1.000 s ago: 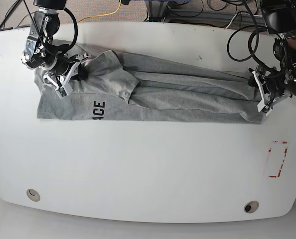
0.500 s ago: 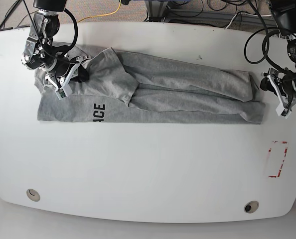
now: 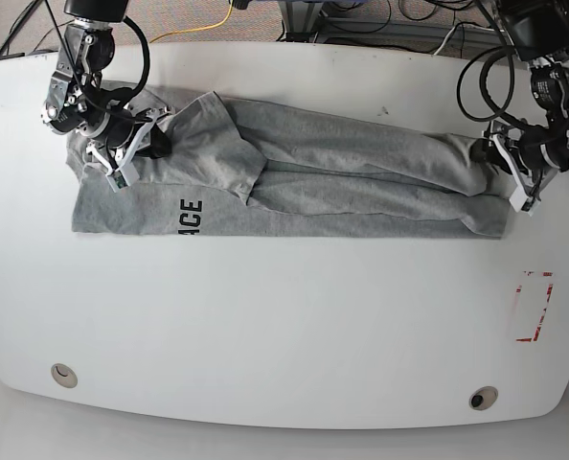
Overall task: Layout the t-shirt on the table in an organized manner, then fold the t-shirt properly
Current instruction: 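Hold the shirt ends with both grippers and smooth it flat, then release the strip end with the left gripper and lift it away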
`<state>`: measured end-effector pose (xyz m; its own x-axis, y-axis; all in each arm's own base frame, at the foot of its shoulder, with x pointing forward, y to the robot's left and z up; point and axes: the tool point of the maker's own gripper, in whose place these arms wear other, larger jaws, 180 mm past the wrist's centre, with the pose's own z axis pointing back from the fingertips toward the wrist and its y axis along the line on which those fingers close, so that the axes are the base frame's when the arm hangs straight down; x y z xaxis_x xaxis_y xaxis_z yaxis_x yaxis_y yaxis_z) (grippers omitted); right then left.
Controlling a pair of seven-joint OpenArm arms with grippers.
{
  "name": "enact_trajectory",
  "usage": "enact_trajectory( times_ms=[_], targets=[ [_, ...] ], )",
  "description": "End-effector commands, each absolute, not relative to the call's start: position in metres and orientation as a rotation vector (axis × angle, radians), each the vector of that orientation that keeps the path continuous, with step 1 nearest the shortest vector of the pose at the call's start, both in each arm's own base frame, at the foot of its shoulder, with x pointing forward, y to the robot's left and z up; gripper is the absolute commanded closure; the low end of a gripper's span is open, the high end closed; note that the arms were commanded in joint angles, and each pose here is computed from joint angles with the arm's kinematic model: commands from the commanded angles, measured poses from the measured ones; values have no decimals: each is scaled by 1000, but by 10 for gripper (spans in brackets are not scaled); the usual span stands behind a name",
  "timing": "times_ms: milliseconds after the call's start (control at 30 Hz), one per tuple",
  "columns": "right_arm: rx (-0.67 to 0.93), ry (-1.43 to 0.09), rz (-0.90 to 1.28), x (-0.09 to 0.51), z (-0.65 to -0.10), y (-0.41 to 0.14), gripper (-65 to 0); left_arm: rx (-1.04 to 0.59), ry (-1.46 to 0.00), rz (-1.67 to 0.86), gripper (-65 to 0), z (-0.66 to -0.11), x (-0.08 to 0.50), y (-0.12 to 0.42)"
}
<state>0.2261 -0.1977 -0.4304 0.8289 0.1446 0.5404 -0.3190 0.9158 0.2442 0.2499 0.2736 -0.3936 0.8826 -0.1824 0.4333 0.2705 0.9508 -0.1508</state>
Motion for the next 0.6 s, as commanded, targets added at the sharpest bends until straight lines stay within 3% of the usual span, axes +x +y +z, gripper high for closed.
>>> enact_trajectory(
  times_ms=[0, 367, 433, 567],
  targets=[
    [276, -468, 263, 216, -438, -211, -49, -214, -473, -236, -374, -385, 258, 273],
    [276, -468, 263, 216, -438, -211, -49, -213, -402, -196, -371, -412, 245, 270],
    [276, -468, 263, 216, -438, -211, -49, -216, -401, -194, -347, -413, 244, 270],
    [276, -468, 263, 216, -438, -211, -49, -215, -398, -196, -240, -413, 244, 270]
  ],
)
